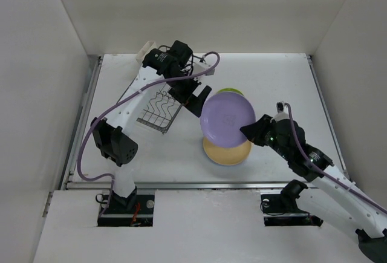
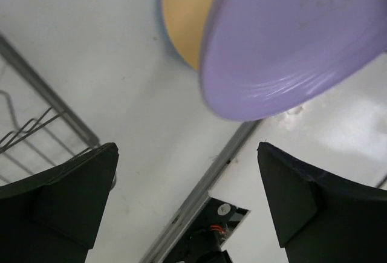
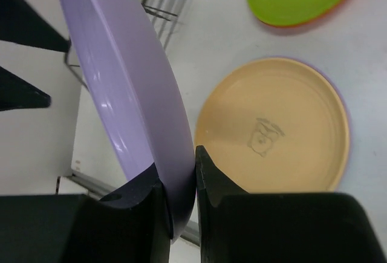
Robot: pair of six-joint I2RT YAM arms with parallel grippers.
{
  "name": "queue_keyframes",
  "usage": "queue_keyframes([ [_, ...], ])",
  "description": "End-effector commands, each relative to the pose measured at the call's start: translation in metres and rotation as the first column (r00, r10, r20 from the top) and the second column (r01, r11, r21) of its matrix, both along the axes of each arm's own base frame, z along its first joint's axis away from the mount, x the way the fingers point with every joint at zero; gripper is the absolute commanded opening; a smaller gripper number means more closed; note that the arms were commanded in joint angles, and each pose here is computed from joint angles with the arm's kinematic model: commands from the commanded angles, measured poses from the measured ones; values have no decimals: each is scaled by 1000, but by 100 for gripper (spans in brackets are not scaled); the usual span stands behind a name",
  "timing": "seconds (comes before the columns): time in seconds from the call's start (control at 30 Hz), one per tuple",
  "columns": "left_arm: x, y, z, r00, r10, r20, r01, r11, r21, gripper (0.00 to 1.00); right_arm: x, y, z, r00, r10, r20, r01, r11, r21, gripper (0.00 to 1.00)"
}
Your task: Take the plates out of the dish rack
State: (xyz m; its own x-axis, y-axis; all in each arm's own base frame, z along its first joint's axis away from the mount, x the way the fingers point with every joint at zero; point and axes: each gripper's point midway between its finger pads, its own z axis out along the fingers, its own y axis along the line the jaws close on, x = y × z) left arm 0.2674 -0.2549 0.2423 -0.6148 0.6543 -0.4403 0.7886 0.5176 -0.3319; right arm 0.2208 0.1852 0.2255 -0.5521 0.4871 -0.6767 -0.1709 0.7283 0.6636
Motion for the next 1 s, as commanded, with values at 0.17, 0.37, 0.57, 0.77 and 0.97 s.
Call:
queue_keyframes([
  [0.17, 65, 68, 25, 875, 364, 320, -418, 900, 119, 99, -11, -39, -82, 914, -267, -307, 232, 962, -147, 0],
  [0.37, 54, 86, 17, 875, 356, 329, -419, 897, 143, 99, -8, -38, -110, 885, -297, -358, 223, 947, -233, 9],
  [0.57, 47, 92, 19, 878, 329, 349, -397, 907, 144, 99, -14, -34, -137, 865, -275, -420, 165, 946, -281, 86],
  [0.77, 44, 96, 28, 870, 325, 370, -398, 907, 139, 99, -15, -38, -146, 850, -298, -435, 164, 933, -321, 91],
  [0.97, 43, 104, 31, 857, 325, 400, -411, 899, 151, 99, -11, -36, -142, 853, -306, -423, 182, 934, -309, 91],
])
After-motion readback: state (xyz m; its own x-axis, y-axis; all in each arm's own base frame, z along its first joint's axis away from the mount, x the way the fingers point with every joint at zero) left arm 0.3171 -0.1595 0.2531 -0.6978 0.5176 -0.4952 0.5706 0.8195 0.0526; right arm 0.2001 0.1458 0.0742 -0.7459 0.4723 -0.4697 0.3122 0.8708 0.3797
